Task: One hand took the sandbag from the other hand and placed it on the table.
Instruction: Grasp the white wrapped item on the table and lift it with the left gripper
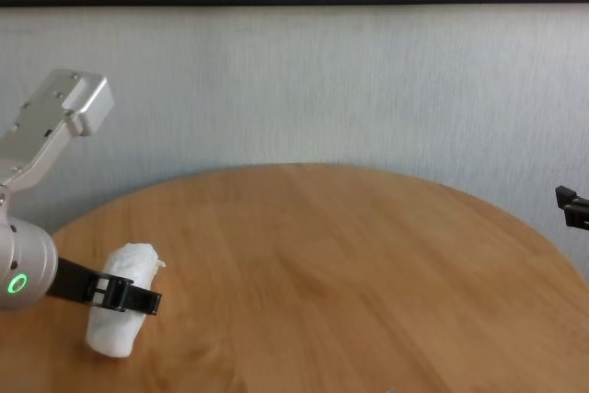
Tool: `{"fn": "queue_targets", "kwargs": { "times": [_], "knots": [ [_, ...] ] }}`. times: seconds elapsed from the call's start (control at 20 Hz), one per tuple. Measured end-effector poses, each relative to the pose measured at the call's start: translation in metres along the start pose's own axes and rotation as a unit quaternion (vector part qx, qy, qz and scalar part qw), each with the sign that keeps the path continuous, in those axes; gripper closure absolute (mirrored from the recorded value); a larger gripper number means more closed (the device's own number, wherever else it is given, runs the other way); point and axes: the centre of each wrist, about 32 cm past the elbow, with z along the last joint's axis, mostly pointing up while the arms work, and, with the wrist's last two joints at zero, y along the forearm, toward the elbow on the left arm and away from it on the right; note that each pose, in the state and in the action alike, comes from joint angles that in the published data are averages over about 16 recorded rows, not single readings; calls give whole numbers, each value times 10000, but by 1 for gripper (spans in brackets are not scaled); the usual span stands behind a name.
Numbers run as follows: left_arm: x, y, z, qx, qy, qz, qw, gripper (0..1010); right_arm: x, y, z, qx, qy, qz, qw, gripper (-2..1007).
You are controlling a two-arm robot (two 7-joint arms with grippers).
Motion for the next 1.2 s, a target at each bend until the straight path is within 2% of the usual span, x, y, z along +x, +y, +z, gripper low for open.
{"fn": "queue_targets", "kwargs": {
  "times": [0.75, 1.2],
  "knots": [
    [30, -76, 2, 171, 65, -20, 9998, 9, 0, 0, 0, 0, 0, 0, 10000, 3],
    [28, -107, -8, 199, 75, -28, 9998, 9, 0, 0, 0, 0, 0, 0, 10000, 3]
  ]
}}
